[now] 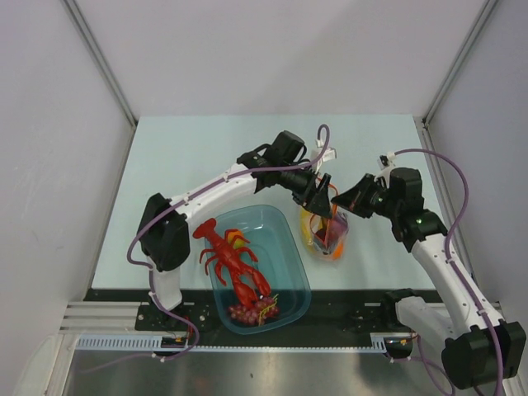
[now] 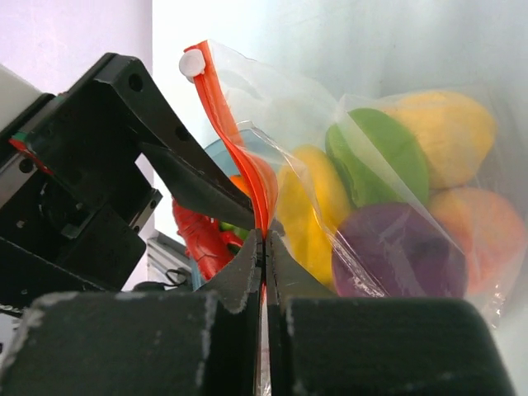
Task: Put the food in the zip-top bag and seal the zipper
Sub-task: Adjust the zipper food storage bag at the center of the board.
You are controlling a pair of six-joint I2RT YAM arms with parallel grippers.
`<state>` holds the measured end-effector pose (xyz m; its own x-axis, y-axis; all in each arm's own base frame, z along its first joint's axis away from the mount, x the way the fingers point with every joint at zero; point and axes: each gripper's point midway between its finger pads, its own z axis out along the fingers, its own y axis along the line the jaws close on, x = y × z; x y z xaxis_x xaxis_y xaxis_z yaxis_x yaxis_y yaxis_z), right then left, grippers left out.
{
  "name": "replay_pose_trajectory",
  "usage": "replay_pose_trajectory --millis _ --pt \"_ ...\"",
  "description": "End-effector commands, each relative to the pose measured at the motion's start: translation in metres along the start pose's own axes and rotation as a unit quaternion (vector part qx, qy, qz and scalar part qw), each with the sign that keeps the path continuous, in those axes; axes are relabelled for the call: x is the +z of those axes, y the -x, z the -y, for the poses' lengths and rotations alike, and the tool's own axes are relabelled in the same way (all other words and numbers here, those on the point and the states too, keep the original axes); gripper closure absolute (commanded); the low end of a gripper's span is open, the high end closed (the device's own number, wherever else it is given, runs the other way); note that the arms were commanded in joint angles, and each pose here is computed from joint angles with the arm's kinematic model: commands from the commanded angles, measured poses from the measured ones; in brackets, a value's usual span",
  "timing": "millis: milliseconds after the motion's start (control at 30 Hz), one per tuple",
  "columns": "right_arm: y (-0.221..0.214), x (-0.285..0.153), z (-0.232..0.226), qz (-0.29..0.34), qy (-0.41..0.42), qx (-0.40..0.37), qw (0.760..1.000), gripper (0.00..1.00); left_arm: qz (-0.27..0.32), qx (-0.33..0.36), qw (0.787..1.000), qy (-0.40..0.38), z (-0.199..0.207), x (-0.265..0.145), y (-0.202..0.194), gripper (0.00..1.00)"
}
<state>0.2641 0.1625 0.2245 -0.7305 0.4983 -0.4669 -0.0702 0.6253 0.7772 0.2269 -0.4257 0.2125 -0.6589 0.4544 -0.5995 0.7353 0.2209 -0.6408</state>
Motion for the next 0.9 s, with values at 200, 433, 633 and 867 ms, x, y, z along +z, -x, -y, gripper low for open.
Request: replay_pose_trajectory --millis 200,433,633,867 --pt "0.0 0.011 -0.005 0.026 -0.004 -0.053 0.998 1.0 0.035 0.017 0.999 0.015 0.014 -0.004 0.014 0.29" --pt "0.0 0.013 -0.015 0.027 0.014 -0.06 0.998 1.0 0.029 0.019 0.995 0.094 -0.012 0.0 0.009 0.45" --pt "-0.002 0.006 -0.015 0.021 0.015 -0.077 0.997 0.97 0.021 0.065 0.991 0.119 -0.021 -0.003 0.02 0.96" --pt "0.023 -0.036 -0.036 0.004 0.09 -0.17 0.981 0.43 0.012 0.217 0.973 0.081 0.003 -0.015 0.045 1.0"
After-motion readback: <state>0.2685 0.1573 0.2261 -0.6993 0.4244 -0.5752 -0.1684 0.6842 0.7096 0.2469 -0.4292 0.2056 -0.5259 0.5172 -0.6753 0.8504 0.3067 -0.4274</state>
